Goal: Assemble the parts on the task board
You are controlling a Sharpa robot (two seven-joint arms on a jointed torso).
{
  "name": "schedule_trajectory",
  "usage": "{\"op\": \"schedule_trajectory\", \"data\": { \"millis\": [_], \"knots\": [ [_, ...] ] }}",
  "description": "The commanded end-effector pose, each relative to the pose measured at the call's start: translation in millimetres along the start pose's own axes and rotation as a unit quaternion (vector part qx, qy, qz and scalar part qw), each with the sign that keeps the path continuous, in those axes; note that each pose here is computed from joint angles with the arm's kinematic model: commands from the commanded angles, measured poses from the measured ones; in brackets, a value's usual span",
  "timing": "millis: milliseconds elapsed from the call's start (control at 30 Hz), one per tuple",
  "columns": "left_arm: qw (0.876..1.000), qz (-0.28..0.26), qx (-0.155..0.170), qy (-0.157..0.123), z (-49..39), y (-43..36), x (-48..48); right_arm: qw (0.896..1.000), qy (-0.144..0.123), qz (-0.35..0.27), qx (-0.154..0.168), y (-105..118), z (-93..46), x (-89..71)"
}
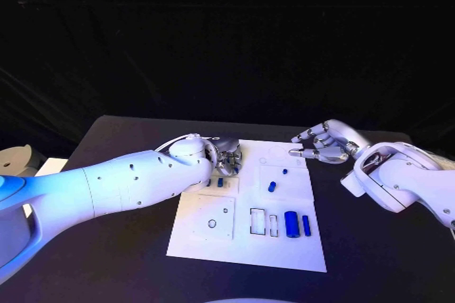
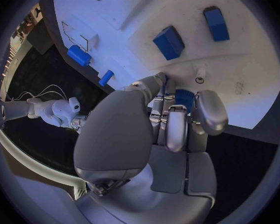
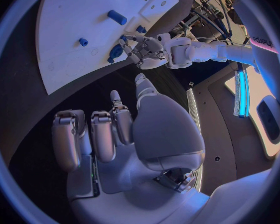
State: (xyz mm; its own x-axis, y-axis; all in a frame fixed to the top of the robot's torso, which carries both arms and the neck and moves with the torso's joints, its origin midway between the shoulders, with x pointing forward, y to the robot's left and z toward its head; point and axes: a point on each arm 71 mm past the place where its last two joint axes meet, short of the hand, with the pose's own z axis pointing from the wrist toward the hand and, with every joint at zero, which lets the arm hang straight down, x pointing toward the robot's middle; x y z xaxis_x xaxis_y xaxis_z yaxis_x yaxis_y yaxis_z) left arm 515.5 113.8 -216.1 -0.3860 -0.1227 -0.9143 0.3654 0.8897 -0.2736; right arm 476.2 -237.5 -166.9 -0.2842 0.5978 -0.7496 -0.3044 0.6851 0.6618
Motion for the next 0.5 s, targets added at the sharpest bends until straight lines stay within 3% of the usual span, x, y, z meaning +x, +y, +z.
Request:
{"op": "schedule_trajectory", "data": {
  "millis": [33,300,500],
  "knots": [
    [1.0,-0.014,0.012,-0.018,-2.4,0.2,-2.2,1.0,0.004,-0.004,-0.004,1,0.2,1.3],
    [0.998,-0.046,0.029,-0.039,-12.7,3.7,-11.9,1.0,0.004,-0.004,-0.004,1,0.2,1.2],
    [0.996,-0.068,0.023,-0.053,-23.2,11.8,-26.2,1.0,0.003,-0.004,-0.003,0,-0.1,0.6]
  ]
}}
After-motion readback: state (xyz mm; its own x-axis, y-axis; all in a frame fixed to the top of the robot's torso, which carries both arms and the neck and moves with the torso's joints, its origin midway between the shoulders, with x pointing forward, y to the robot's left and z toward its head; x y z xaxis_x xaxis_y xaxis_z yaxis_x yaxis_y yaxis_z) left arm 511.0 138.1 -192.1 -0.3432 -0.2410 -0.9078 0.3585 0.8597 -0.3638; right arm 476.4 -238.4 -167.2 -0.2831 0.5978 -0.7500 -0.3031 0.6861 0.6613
